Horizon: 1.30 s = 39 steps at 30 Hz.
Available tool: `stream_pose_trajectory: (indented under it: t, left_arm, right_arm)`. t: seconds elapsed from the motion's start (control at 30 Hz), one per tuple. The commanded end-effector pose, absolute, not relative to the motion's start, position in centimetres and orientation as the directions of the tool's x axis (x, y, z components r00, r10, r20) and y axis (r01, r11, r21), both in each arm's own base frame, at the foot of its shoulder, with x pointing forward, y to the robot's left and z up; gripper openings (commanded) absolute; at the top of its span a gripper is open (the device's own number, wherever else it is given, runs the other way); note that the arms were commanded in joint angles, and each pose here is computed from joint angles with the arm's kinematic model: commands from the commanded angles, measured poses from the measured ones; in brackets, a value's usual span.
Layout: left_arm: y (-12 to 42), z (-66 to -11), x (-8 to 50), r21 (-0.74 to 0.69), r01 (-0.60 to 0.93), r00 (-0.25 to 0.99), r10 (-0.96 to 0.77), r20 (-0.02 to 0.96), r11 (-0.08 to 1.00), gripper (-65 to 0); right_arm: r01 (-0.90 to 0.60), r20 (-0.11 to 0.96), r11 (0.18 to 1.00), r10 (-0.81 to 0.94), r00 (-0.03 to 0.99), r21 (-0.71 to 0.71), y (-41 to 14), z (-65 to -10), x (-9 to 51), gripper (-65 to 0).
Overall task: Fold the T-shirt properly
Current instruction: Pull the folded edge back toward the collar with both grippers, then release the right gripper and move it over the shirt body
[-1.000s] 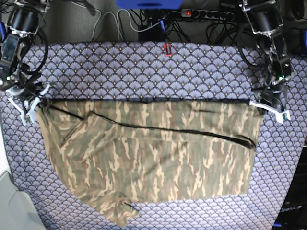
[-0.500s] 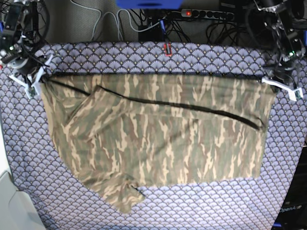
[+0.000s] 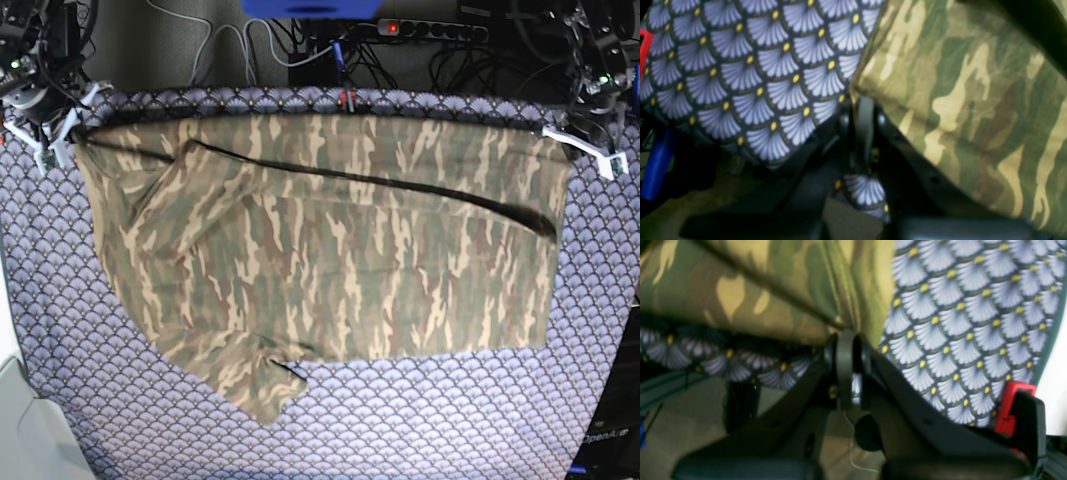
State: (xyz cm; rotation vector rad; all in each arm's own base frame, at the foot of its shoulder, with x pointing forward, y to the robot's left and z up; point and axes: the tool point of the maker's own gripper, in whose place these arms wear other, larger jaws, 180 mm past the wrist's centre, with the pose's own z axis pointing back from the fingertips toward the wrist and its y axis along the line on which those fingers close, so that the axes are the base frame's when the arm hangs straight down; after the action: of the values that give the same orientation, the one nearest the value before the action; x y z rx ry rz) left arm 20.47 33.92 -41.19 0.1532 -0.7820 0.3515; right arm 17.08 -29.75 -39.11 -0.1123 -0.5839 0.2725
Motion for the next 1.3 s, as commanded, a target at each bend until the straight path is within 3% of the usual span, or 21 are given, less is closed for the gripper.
stream_pose_trajectory:
  t: [0.0, 0.43, 0.57, 0.73, 0.83, 1.03, 1.17, 1.27]
  left_arm:
    - [34.9, -40.0, 21.1, 0.026, -0.368, 0.630, 0.228, 0.743, 0.930, -64.4]
    - [34.9, -40.1, 21.1, 0.024, -0.370, 0.631, 0.232, 0.741, 0.929, -64.0]
    - [34.9, -40.1, 21.1, 0.024, -0.370, 0.630, 0.232, 0.742, 0.929, -62.9]
    - [34.9, -40.1, 21.0, 0.025, -0.370, 0.632, 0.232, 0.740, 0.929, -44.0]
    - [34.9, -40.3, 20.8, 0.027, -0.370, 0.636, 0.232, 0.736, 0.929, -42.4]
    - [34.9, -40.2, 20.7, 0.027, -0.371, 0.635, 0.232, 0.736, 0.928, -42.5]
    - [34.9, -40.2, 20.7, 0.028, -0.370, 0.636, 0.232, 0.736, 0.929, -42.5]
    - [34.9, -40.3, 20.6, 0.027, -0.371, 0.637, 0.233, 0.734, 0.928, -42.5]
  right_arm:
    - [-0.204, 0.527, 0.955, 0.290, 0.799, -0.215, -30.8, -38.4, 17.0, -65.0]
    - [-0.195, 0.533, 0.960, 0.273, 0.801, -0.198, -30.3, -38.8, 17.0, -64.7]
    - [-0.193, 0.531, 0.961, 0.271, 0.803, -0.200, -30.4, -38.8, 16.9, -55.9]
    - [-0.191, 0.529, 0.960, 0.272, 0.804, -0.204, -30.6, -38.7, 16.8, -38.5]
    - [-0.120, 0.545, 0.966, 0.229, 0.806, -0.229, -32.6, -37.8, 16.5, -31.9]
    - [-0.013, 0.598, 0.960, 0.185, 0.780, -0.280, -35.1, -35.3, 16.4, -31.0]
    - [-0.053, 0.621, 0.946, 0.251, 0.743, -0.319, -33.8, -33.2, 17.6, -31.1]
    - [-0.170, 0.615, 0.939, 0.325, 0.719, -0.299, -30.1, -33.7, 18.4, -31.1]
